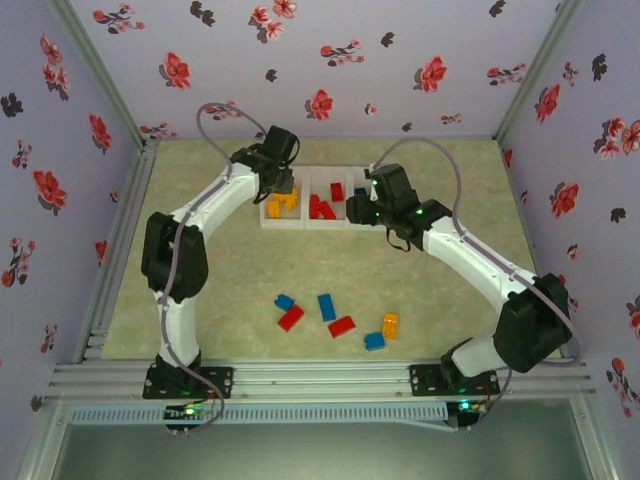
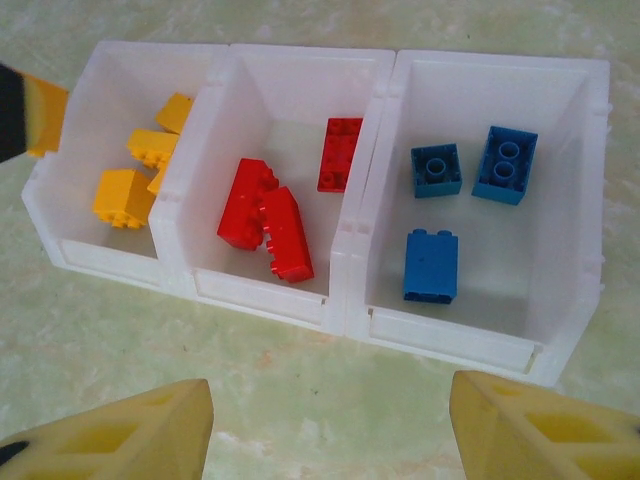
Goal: Sort the legos into containers by color
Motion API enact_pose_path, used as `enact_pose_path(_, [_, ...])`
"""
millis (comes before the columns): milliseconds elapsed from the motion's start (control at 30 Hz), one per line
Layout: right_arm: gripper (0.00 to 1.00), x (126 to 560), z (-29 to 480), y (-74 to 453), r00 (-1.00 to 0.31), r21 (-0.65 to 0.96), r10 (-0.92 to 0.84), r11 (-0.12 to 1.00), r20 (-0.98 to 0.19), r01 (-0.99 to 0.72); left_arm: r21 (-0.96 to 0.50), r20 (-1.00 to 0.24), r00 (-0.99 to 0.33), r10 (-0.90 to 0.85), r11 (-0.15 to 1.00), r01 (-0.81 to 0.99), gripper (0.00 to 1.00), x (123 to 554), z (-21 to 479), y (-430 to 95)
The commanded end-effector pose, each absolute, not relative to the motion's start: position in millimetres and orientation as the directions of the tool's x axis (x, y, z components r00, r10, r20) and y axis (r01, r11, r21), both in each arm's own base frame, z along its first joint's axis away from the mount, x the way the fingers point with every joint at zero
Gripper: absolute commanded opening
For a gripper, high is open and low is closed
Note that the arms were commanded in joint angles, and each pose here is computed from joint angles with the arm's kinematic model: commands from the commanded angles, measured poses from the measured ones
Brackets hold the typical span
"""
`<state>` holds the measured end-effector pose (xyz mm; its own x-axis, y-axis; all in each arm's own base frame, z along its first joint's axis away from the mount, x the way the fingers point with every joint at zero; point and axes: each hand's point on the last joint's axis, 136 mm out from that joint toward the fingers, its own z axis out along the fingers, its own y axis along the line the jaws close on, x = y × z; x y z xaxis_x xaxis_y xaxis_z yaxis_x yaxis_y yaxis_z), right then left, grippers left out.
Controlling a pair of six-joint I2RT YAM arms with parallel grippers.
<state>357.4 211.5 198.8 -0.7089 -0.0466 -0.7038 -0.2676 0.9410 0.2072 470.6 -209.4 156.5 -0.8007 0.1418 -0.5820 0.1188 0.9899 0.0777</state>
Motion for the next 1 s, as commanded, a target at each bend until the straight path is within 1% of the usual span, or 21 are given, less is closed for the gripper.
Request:
enact_pose_path(0, [0.65,350.0,201.8,204.6,-0.712,0.219,-0.030,0.941,-0.701,-0.256,0.072,-0.612,-0.775,0.156,0.987,0.142,0.32,493.6,162.4,-212.3])
enact_pose_path(33, [0.65,348.6,201.9,203.9,-0.713,0.219,-0.031,0.941,-0.700,-0.256,0.071,-0.609,-0.778,0.153,0.988,0.139,0.36,498.7,160.3,-212.4])
enact_pose_path(100, [0.65,346.2,199.9,202.6,-0.719,0.218,-0.033,0.942,-0.695,-0.254,0.071,-0.598,-0.788,0.148,0.989,0.133,0.50,505.6,157.4,-211.3])
enact_pose_path(133, [0.65,344.9,198.7,202.1,-0.721,0.220,-0.033,0.942,-0.692,-0.253,0.071,-0.593,-0.792,0.147,0.989,0.131,0.55,508.2,158.0,-210.8])
enact_pose_path(200, [0.65,342.4,196.9,201.6,-0.725,0.219,-0.036,0.942,-0.688,-0.255,0.069,-0.591,-0.794,0.146,0.989,0.130,0.59,510.0,162.7,-211.1])
enact_pose_path(300, [0.65,339.1,192.9,199.4,-0.730,0.213,-0.044,0.943,-0.682,-0.255,0.055,-0.598,-0.791,0.131,0.991,0.123,0.62,507.4,172.4,-210.8])
enact_pose_path(500, [0.65,330.9,181.9,197.4,-0.749,0.194,-0.073,0.945,-0.658,-0.262,0.006,-0.602,-0.794,0.087,0.994,0.105,0.63,487.0,189.4,-205.7])
enact_pose_path(700, [0.66,319.2,170.4,202.9,-0.770,0.176,-0.126,0.939,-0.626,-0.296,-0.047,-0.614,-0.788,0.049,0.994,0.099,0.62,457.0,200.2,-198.0])
enact_pose_path(967, [0.66,289.1,145.9,221.2,-0.795,0.130,-0.205,0.934,-0.571,-0.334,-0.118,-0.628,-0.778,0.011,0.987,0.110,0.62,408.5,195.7,-193.1])
